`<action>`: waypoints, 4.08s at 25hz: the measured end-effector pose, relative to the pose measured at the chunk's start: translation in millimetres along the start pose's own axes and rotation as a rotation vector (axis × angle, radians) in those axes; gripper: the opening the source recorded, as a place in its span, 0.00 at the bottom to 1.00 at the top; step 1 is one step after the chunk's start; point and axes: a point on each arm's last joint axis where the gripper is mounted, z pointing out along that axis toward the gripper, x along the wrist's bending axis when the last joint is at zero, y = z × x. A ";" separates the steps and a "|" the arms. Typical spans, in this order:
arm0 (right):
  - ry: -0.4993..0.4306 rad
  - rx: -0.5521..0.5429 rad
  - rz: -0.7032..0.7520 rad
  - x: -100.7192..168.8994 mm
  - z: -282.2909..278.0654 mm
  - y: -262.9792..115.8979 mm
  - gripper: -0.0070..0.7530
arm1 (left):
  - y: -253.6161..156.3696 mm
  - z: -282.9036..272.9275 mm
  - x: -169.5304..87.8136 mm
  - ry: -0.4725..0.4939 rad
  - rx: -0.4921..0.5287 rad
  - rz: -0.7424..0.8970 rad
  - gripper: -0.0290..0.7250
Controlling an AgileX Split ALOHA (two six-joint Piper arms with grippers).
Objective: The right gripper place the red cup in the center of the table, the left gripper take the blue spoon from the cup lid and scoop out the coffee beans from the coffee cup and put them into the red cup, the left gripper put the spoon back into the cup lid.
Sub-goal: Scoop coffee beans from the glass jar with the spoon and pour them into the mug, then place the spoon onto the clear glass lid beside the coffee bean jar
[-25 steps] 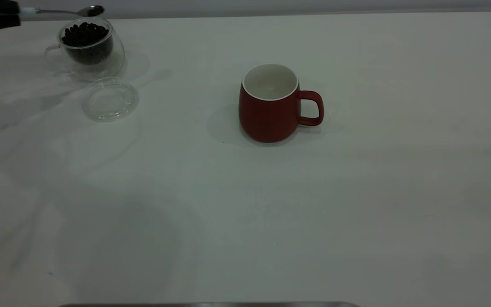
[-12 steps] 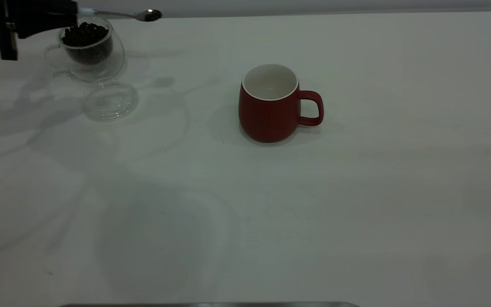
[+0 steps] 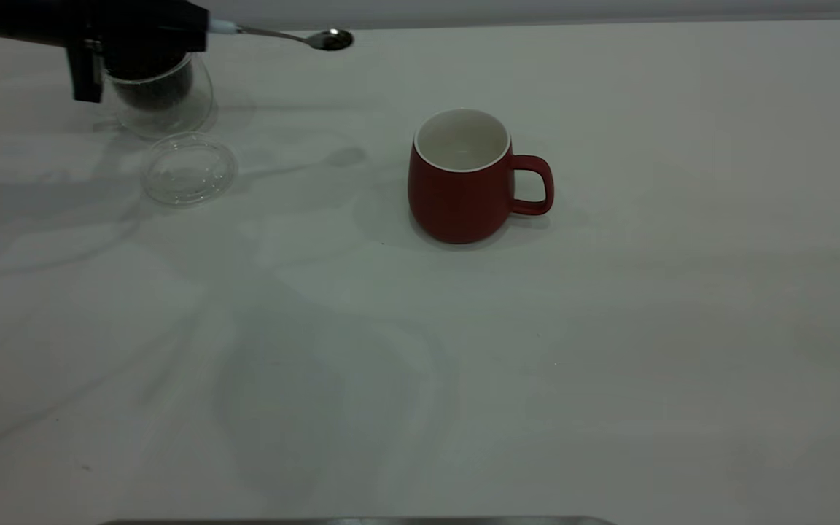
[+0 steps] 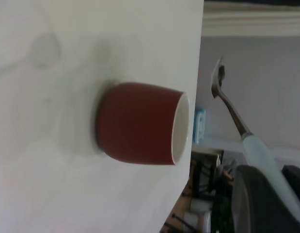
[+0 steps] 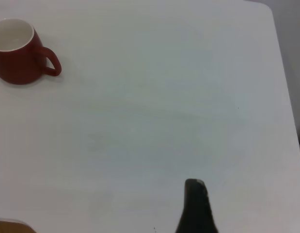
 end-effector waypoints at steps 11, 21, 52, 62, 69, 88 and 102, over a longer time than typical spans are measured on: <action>0.000 0.000 0.000 0.0 0.0 0.0 0.79 | -11.2 38.3 -14.8 -0.004 0.093 0.033 0.20; 0.000 0.000 0.000 0.0 0.0 0.0 0.79 | -22.5 66.5 -25.6 -0.006 0.165 0.062 0.20; 0.000 0.000 0.000 0.0 0.0 0.0 0.79 | -30.6 91.2 -23.6 0.093 0.208 0.391 0.20; 0.000 0.000 0.000 0.0 0.0 0.0 0.79 | -27.6 92.5 -20.9 0.123 0.189 0.536 0.20; 0.000 0.000 0.000 0.0 0.0 0.0 0.79 | -27.6 92.5 -20.9 0.112 0.197 0.654 0.20; 0.000 0.000 0.000 0.0 0.0 0.0 0.79 | -14.8 58.8 -21.5 -0.008 0.098 0.321 0.20; 0.000 0.000 0.000 0.0 0.0 0.0 0.79 | -1.3 -36.3 20.4 0.081 0.013 0.132 0.20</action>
